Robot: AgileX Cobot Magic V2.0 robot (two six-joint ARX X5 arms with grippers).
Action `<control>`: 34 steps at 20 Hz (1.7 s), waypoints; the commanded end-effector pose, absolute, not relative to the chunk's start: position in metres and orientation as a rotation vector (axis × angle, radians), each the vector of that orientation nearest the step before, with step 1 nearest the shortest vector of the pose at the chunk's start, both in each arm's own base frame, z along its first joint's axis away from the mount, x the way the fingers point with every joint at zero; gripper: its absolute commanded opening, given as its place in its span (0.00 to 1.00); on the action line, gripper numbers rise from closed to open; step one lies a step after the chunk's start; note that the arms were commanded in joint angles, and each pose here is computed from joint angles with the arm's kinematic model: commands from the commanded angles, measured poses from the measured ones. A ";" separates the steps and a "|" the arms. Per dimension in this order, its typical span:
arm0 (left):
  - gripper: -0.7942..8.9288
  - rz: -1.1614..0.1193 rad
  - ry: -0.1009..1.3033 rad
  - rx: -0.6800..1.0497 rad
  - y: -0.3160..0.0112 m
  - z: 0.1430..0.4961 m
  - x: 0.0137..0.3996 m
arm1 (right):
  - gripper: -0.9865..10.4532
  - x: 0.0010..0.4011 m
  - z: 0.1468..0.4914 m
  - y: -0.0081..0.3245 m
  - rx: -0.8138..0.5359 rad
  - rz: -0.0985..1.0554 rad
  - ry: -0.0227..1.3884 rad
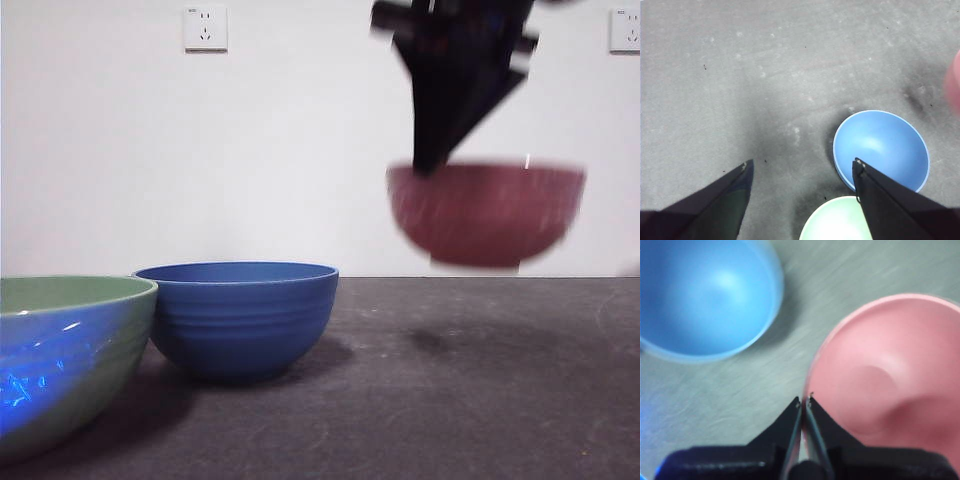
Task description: Pick up the green bowl on the top,put the green bowl on the left,pick up the red bowl in the middle,put the red bowl on the right
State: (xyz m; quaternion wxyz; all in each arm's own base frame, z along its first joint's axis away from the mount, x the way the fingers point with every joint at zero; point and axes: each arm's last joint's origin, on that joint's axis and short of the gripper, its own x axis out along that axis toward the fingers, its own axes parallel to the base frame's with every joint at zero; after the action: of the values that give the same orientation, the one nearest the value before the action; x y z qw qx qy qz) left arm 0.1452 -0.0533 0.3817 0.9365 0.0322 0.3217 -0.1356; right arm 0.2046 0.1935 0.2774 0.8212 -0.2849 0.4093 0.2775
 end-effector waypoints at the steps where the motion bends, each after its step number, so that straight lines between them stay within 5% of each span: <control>1: 0.42 -0.276 0.652 0.062 -0.053 0.381 0.146 | 0.08 0.207 0.264 0.198 -0.548 0.635 0.848; 9: 0.42 -0.275 0.662 0.063 -0.053 0.380 0.146 | 0.08 0.225 0.227 0.216 -0.536 0.681 0.941; 13: 0.42 -0.274 0.673 0.066 -0.053 0.379 0.145 | 0.26 0.226 0.226 0.216 -0.526 0.670 0.942; 16: 0.42 -0.274 0.675 0.066 -0.053 0.379 0.145 | 0.26 0.224 0.232 0.214 -0.518 0.670 0.924; 21: 0.42 -0.290 0.632 0.096 -0.054 0.382 0.147 | 0.25 0.204 0.295 0.189 -0.404 0.673 0.678; 23: 0.31 -0.299 0.601 0.114 -0.054 0.384 0.148 | 0.24 0.192 0.325 0.168 -0.341 0.648 0.558; 25: 0.05 -0.307 0.578 0.133 -0.055 0.386 0.149 | 0.09 0.182 0.349 0.143 -0.279 0.601 0.459; 27: 0.07 -0.310 0.549 0.140 -0.055 0.384 0.150 | 0.07 0.171 0.364 0.116 -0.229 0.532 0.385; 34: 0.07 -0.297 0.358 0.047 -0.043 0.323 0.119 | 0.07 0.119 0.316 0.052 -0.075 0.344 0.150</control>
State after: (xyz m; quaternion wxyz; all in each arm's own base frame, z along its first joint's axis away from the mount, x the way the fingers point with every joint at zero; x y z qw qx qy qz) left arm 0.1195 -0.0436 0.3281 0.9721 0.0330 0.1760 -0.1517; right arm 0.1203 0.0525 0.3210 0.9808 -0.0482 0.0768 0.1726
